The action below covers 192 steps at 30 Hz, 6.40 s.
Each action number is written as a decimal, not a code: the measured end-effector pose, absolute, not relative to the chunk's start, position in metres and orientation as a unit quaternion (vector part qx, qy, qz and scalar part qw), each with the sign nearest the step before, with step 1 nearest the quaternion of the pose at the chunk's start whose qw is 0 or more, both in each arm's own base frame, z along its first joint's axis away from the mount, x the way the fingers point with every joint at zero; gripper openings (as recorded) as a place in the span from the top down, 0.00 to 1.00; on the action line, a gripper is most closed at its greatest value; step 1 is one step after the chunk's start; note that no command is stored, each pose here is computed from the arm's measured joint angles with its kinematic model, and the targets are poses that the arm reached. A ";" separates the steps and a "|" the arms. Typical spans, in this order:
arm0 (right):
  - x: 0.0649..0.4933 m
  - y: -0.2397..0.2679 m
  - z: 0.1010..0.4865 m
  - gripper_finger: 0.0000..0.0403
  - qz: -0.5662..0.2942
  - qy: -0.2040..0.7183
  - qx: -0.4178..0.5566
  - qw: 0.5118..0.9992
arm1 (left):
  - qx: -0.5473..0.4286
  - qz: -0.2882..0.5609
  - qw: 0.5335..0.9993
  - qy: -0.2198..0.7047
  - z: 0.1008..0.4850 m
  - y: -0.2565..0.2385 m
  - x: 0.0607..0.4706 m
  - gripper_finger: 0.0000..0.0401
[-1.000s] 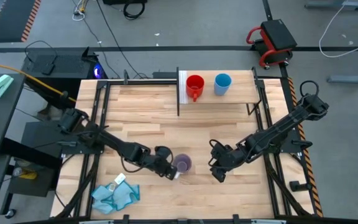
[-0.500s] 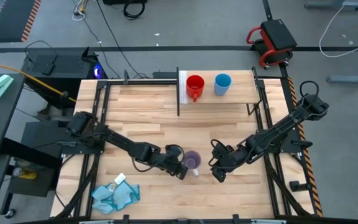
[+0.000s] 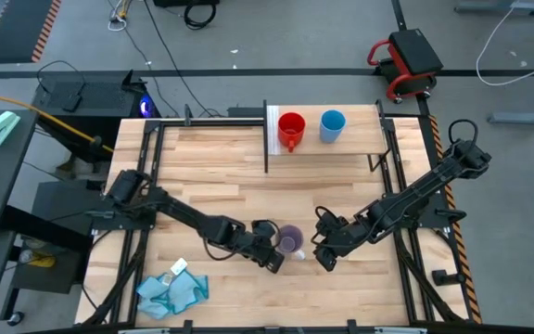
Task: Stack small to large cups/mugs on shelf
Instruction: Put the purple mug on the shelf
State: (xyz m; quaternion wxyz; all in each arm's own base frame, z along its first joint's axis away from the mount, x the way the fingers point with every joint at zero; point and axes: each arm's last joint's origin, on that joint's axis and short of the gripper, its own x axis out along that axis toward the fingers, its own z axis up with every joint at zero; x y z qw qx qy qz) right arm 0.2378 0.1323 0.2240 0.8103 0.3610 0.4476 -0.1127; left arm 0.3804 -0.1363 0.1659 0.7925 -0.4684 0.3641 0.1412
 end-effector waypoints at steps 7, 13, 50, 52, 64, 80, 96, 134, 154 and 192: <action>0.239 0.131 0.224 0.74 -0.107 0.450 0.350 0.815 | -0.472 0.157 0.794 0.350 0.166 -0.122 0.386 0.94; 0.239 0.127 0.219 0.74 -0.108 0.452 0.344 0.816 | -0.467 0.160 0.797 0.347 0.166 -0.116 0.388 0.93; 0.273 0.066 0.252 0.73 -0.161 0.505 0.278 0.801 | -0.444 0.160 0.754 0.456 0.170 -0.169 0.343 0.94; 0.278 0.068 0.248 0.73 -0.158 0.514 0.269 0.799 | -0.447 0.167 0.747 0.463 0.172 -0.175 0.337 0.95; 0.318 0.068 0.243 0.73 -0.169 0.553 0.196 0.792 | -0.458 0.193 0.744 0.447 0.173 -0.188 0.327 0.94; 0.327 0.071 0.223 0.74 -0.175 0.600 0.164 0.763 | -0.454 0.192 0.746 0.449 0.173 -0.188 0.327 0.95; 0.327 0.071 0.219 0.84 -0.168 0.614 0.172 0.752 | -0.450 0.190 0.748 0.449 0.173 -0.188 0.327 0.97; 0.194 -0.027 0.416 0.97 -0.291 0.493 0.263 0.777 | -0.436 0.180 0.762 0.444 0.173 -0.188 0.328 0.97; 0.134 -0.118 0.425 0.97 -0.408 0.456 0.282 0.739 | -0.437 0.180 0.762 0.443 0.174 -0.188 0.329 0.96; 0.116 -0.172 0.379 0.97 -0.435 0.538 0.308 0.653 | -0.442 0.196 0.763 0.430 0.174 -0.168 0.340 0.96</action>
